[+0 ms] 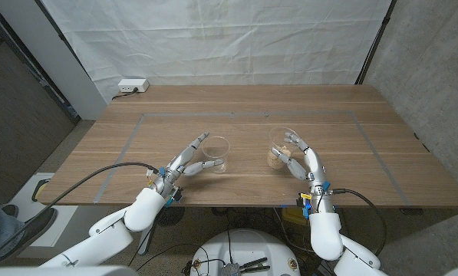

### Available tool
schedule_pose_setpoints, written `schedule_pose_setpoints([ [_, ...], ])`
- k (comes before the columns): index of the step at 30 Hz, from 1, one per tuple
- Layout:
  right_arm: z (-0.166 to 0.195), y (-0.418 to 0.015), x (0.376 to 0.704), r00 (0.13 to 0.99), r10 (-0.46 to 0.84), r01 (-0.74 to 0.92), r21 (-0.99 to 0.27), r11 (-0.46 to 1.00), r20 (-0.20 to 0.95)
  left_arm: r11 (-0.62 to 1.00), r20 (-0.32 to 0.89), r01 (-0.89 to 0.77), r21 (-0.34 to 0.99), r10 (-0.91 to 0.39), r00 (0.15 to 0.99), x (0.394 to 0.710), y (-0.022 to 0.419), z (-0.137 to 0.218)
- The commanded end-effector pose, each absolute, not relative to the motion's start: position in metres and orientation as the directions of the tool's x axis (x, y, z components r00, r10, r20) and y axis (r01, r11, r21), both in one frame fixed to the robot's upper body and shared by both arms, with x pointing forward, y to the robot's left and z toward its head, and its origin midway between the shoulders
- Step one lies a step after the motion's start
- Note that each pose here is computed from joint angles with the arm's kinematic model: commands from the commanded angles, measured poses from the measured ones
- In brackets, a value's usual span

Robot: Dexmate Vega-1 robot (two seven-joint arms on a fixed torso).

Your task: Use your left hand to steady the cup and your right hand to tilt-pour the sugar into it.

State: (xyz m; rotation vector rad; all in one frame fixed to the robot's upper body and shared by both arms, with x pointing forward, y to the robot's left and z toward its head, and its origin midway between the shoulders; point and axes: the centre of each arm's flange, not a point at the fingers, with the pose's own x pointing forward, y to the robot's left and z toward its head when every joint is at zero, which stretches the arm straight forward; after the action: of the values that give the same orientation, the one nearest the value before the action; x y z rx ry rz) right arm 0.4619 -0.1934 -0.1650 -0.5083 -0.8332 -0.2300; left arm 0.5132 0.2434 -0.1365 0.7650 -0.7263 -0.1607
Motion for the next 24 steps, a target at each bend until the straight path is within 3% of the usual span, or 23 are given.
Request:
schedule_pose_setpoints([
  [1,-0.165,-0.193,0.463,0.662,0.000,0.385,-0.340,0.858,0.750,0.716,0.516,-0.099,0.691,-0.393,0.761,0.522,0.238,-0.140],
  [24,-0.164,-0.194,0.463,0.659,-0.025,0.399,-0.322,0.858,0.752,0.751,0.521,-0.027,0.659,-0.430,0.737,0.547,0.228,-0.128],
])
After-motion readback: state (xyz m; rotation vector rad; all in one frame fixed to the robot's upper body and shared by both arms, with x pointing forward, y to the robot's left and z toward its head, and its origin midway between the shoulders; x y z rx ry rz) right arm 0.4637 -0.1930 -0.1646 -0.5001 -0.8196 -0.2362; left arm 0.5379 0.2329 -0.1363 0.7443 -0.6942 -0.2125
